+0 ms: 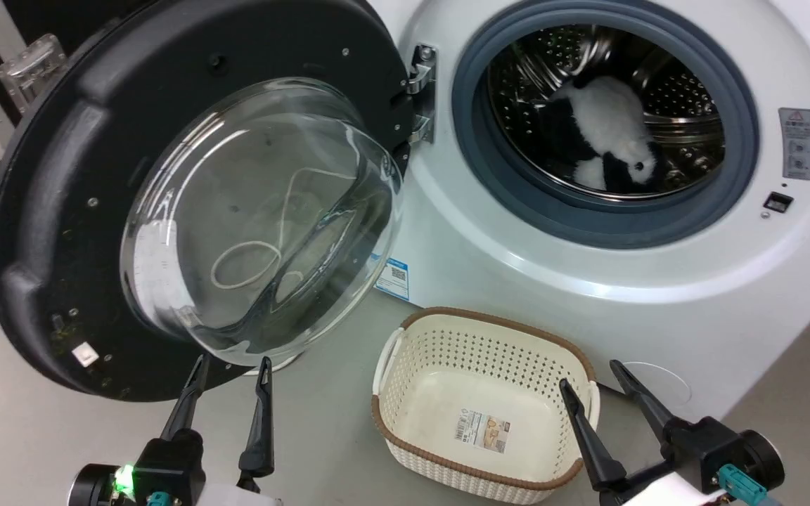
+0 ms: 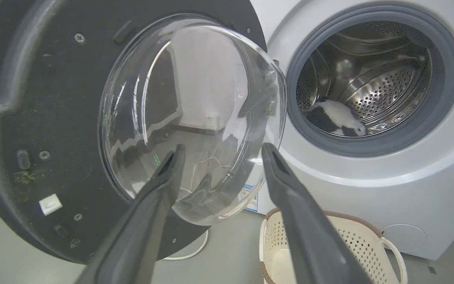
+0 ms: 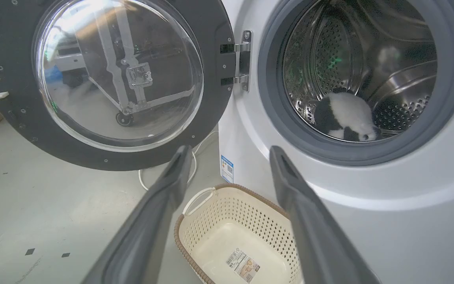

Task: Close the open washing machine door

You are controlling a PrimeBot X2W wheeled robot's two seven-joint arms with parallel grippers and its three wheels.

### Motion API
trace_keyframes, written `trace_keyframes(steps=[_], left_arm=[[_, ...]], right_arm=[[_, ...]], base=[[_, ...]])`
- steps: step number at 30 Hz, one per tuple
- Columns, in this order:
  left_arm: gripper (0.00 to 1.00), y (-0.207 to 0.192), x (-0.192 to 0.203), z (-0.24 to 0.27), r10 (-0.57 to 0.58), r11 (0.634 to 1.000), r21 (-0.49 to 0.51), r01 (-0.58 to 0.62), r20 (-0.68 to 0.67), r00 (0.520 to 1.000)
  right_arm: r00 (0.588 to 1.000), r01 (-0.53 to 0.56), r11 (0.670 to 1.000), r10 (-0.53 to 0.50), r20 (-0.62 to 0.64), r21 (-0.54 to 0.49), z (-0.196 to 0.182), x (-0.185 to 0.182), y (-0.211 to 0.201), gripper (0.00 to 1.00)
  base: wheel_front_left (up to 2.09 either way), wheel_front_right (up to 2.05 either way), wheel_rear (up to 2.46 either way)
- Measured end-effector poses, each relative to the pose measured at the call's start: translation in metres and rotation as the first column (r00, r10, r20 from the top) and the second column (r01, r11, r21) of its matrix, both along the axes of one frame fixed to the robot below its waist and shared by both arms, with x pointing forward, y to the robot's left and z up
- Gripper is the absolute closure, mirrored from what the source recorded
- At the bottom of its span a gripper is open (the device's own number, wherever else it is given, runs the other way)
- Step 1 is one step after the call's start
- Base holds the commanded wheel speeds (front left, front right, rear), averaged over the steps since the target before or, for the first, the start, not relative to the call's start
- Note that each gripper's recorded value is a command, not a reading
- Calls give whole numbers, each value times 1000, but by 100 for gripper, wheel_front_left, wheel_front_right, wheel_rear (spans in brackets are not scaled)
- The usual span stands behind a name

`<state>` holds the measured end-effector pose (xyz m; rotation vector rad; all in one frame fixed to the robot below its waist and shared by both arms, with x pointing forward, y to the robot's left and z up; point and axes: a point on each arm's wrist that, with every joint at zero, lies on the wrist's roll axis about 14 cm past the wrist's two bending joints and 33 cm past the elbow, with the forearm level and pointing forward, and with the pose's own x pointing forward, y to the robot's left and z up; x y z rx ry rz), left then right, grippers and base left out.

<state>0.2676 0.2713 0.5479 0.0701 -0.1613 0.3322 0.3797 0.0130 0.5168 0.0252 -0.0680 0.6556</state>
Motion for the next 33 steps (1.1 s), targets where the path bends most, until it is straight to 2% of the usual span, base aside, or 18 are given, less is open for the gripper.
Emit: trace_keyframes(steps=[2, 3, 4, 5, 11, 16, 19, 23, 26, 30, 32, 33], left_arm=[[0, 1, -2, 1, 1, 1000, -8, -1, 9, 1000], [32, 2, -4, 1, 4, 1000, -21, -4, 17, 1000], [95, 3, -5, 3, 8, 999, -32, -7, 25, 1000], [100, 4, -6, 6, 6, 999, -32, -5, 37, 999], [100, 32, -14, 62, 56, 998, 30, -63, 201, 978], [100, 69, -21, 107, 111, 991, 38, -131, 340, 934], [100, 104, -31, 130, 184, 982, -35, -188, 437, 881], [100, 158, -35, 149, 278, 961, -153, -232, 486, 828], [100, 195, -31, 162, 334, 941, -217, -259, 469, 818], [100, 237, -20, 148, 416, 873, -419, -251, 370, 830], [100, 253, -16, 137, 451, 816, -526, -240, 319, 833], [100, 258, -10, 128, 456, 776, -592, -220, 285, 843]], right_arm=[[1000, -11, 1000, 11, 2, 4, 0, -1, 3, 0], [1000, -17, 1000, 17, 3, 6, 0, -1, 5, 0], [1000, -22, 1000, 22, 3, 8, 0, -2, 7, 0], [1000, -27, 1000, 27, 2, 9, 0, -2, 8, 0], [998, -53, 999, 53, -15, 1, -11, -1, 12, 0], [997, -67, 998, 67, -28, 4, -19, 3, 15, 0], [997, -69, 998, 70, -33, 13, -21, 5, 16, 0], [997, -49, 999, 50, -54, 17, -31, 11, 8, 0], [997, -38, 999, 38, -72, 12, -40, 15, 2, 0], [996, -25, 1000, 26, -91, 11, -49, 18, -4, 0], [995, -19, 1000, 20, -94, 11, -51, 20, -6, 0], [995, -16, 1000, 17, -94, 11, -51, 21, -7, 0]], base=[[0, 0, 0], [0, 0, 0], [0, 0, 0], [0, 0, 0], [0, 0, 0], [0, 0, 0], [0, 0, 0], [0, 0, 0], [0, 0, 0], [0, 0, 0], [0, 0, 0], [0, 0, 0]])
